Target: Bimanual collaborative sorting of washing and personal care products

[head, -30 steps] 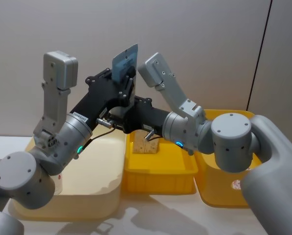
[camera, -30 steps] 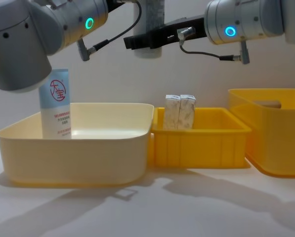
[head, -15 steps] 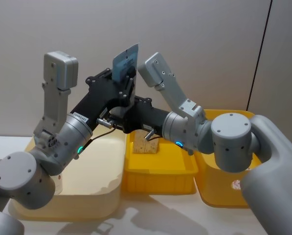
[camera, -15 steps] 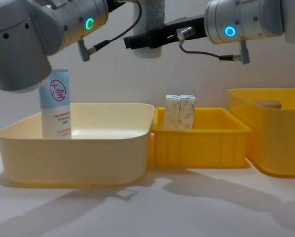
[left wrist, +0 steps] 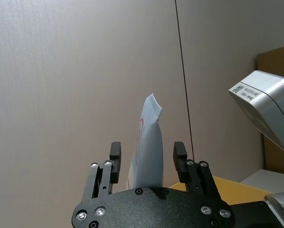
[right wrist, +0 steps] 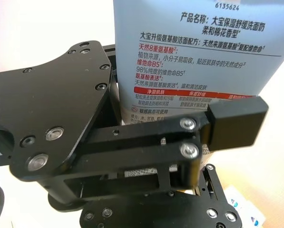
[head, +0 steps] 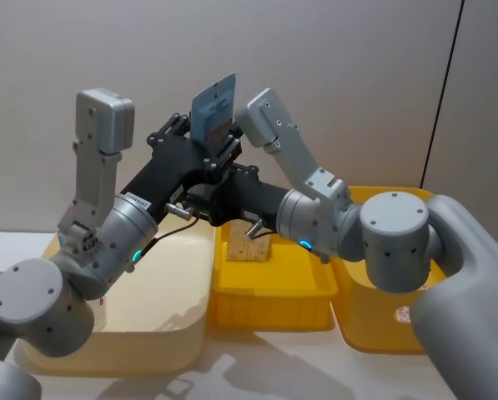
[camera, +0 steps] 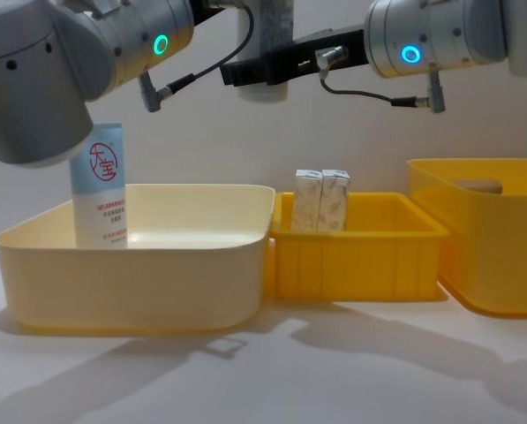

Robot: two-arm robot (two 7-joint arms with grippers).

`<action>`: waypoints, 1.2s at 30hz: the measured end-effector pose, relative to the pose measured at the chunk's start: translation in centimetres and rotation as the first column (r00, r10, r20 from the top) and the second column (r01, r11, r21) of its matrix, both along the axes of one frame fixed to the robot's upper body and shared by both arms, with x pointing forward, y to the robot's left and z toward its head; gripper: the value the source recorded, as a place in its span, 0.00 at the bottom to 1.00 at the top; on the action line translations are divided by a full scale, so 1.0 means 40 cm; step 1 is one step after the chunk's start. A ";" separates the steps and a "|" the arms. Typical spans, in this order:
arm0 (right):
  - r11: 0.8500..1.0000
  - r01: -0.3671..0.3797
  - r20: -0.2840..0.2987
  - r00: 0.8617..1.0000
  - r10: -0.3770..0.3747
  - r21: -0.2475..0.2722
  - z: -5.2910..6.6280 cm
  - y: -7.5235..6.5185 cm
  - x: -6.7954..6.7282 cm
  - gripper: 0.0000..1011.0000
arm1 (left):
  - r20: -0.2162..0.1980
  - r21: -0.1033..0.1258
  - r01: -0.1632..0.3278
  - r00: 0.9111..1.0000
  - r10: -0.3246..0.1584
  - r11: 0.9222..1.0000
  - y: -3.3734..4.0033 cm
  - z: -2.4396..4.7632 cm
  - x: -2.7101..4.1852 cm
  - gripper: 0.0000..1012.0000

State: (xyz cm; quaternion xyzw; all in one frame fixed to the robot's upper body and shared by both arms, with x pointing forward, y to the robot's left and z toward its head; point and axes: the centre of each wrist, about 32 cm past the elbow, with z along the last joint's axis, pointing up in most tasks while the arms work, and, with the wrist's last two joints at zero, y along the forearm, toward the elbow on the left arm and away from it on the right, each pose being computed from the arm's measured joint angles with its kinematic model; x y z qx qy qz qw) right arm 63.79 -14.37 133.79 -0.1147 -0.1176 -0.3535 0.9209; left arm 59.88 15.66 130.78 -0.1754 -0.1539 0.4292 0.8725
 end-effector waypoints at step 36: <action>0.924 0.379 0.022 0.924 -0.381 0.054 0.022 -0.173 -0.006 0.65 | 0.003 -0.001 0.000 1.000 0.000 1.000 0.000 0.001 0.000 0.99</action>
